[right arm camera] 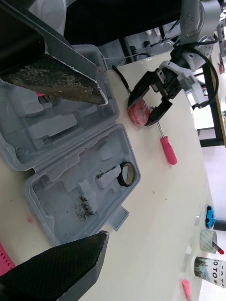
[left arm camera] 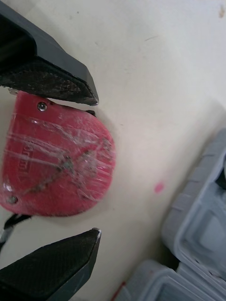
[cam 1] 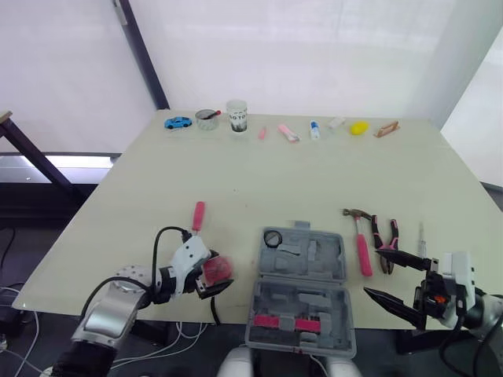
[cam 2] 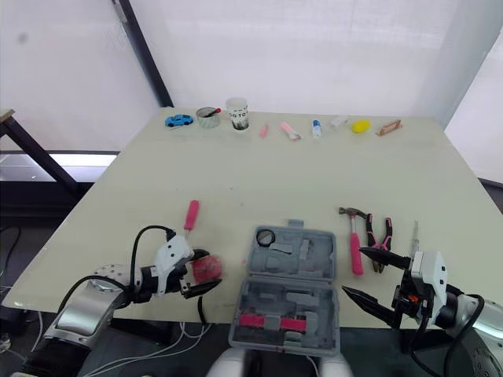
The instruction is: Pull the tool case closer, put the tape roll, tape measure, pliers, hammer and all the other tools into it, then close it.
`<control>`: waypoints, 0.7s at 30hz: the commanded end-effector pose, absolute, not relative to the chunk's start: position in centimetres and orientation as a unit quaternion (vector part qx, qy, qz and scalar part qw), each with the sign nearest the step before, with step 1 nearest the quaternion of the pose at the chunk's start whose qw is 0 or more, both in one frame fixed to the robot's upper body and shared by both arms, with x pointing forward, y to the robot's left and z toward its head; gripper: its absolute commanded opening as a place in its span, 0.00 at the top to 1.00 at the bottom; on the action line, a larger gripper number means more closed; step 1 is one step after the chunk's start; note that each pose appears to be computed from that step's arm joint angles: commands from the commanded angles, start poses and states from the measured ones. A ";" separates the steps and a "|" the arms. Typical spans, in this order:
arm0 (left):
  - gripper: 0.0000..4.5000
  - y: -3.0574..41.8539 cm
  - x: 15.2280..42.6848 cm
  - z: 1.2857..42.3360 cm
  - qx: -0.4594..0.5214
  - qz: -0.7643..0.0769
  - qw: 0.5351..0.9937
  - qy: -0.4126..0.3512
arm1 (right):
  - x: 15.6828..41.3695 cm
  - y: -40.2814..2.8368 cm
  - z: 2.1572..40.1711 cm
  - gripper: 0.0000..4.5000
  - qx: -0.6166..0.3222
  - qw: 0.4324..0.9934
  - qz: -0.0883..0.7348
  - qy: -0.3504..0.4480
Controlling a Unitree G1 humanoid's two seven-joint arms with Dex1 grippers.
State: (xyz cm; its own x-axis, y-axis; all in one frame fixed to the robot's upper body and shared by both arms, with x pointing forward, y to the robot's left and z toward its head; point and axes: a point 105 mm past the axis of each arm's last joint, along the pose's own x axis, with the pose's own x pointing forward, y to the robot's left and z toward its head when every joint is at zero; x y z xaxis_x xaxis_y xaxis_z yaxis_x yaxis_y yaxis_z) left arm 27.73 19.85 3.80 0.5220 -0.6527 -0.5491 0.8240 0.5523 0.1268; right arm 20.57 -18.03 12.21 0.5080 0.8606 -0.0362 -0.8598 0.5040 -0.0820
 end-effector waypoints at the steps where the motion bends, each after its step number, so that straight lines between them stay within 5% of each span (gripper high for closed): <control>1: 0.01 19.9 27.4 3.5 0.209 -0.451 0.835 0.234 | 20.3 -18.1 13.3 0.00 -0.060 0.866 0.495 -0.026; 17: 0.01 21.0 27.1 1.7 0.216 -0.437 0.842 0.231 | 20.4 -18.0 13.5 0.00 -0.064 0.867 0.494 -0.028; 21: 0.25 21.0 27.2 1.9 0.214 -0.436 0.846 0.220 | 20.5 -18.0 13.6 0.00 -0.063 0.866 0.496 -0.028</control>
State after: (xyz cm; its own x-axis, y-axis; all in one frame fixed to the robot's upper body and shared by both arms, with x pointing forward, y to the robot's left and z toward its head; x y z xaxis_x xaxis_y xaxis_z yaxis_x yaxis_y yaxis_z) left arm 27.53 20.25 2.80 0.5181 -0.6690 -0.5330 0.8427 0.5061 0.1838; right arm 20.62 -18.16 12.33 0.5197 0.8536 -0.0366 -0.8523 0.5150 -0.0912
